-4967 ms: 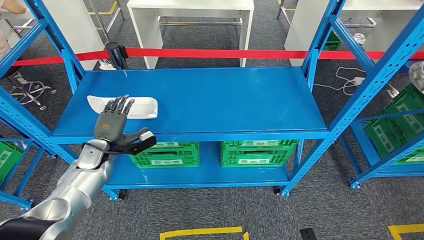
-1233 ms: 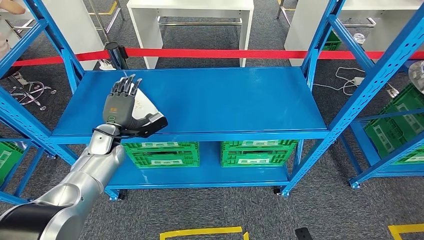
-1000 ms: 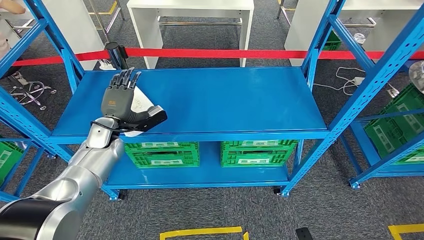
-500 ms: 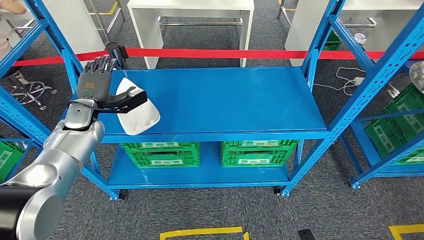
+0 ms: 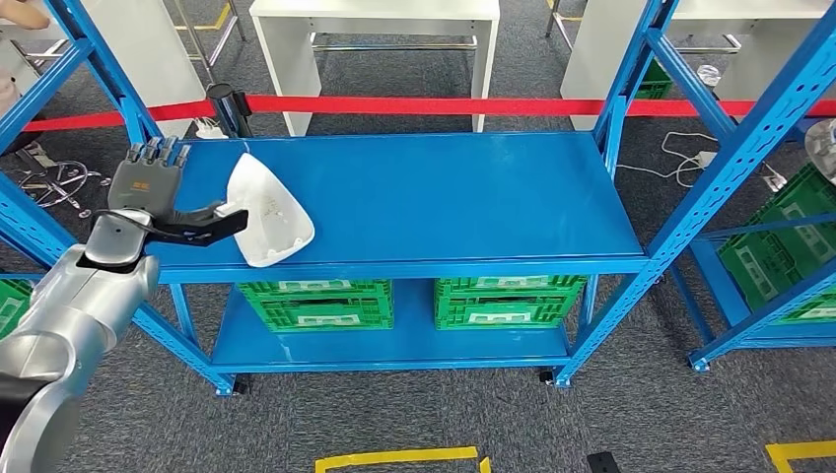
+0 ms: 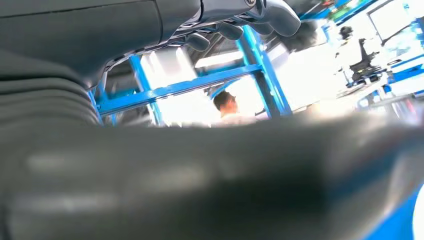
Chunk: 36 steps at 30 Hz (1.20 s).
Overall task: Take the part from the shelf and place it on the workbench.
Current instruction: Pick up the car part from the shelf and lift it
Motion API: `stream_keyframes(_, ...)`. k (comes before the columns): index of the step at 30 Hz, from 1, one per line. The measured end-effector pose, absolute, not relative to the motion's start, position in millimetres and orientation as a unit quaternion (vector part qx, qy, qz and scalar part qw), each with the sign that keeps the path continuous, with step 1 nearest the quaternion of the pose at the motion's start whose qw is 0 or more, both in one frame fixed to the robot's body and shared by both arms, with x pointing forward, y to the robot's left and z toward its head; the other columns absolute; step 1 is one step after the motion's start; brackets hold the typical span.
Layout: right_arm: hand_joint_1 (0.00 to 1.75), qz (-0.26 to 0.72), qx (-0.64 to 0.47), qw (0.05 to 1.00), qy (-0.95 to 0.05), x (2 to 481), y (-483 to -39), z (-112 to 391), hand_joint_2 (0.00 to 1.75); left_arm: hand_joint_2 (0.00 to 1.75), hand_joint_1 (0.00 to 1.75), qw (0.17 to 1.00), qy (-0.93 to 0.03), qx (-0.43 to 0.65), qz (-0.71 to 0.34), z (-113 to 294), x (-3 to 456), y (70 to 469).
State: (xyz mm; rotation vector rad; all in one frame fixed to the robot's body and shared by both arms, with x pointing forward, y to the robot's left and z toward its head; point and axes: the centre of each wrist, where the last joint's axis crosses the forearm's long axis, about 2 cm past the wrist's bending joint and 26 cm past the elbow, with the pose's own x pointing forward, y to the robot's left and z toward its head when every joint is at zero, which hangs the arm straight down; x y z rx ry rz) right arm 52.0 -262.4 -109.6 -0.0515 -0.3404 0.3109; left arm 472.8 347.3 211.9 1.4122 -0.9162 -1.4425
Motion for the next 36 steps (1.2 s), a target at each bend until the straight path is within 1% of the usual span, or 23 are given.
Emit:
stream_keyframes(5,0.0,0.158,-0.025,0.972,-0.171,52.1,-262.9,-109.6,0.0,1.75,0.0,0.416,-0.343,0.574,-0.616,192.5,462.5,358.6)
stream_keyframes(12,0.0,0.161,-0.025,0.972,-0.17,53.1,-262.9,-109.5,0.0,1.75,0.0,0.384,-0.358,0.562,-0.639,173.1,451.9,360.3)
stream_keyframes(23,0.0,0.163,-0.026,0.971,-0.171,54.5,-262.9,-109.3,0.0,1.75,0.0,0.338,-0.407,0.539,-0.655,145.3,437.2,339.4)
stream_keyframes(31,0.0,0.163,-0.026,0.972,-0.17,54.6,-262.9,-109.3,0.0,1.75,0.0,0.334,-0.414,0.535,-0.657,141.4,434.9,335.8)
stream_keyframes(36,0.0,0.164,-0.026,0.971,-0.17,54.0,-263.0,-109.4,0.0,1.75,0.0,0.308,-0.453,0.519,-0.656,130.1,427.9,318.9)
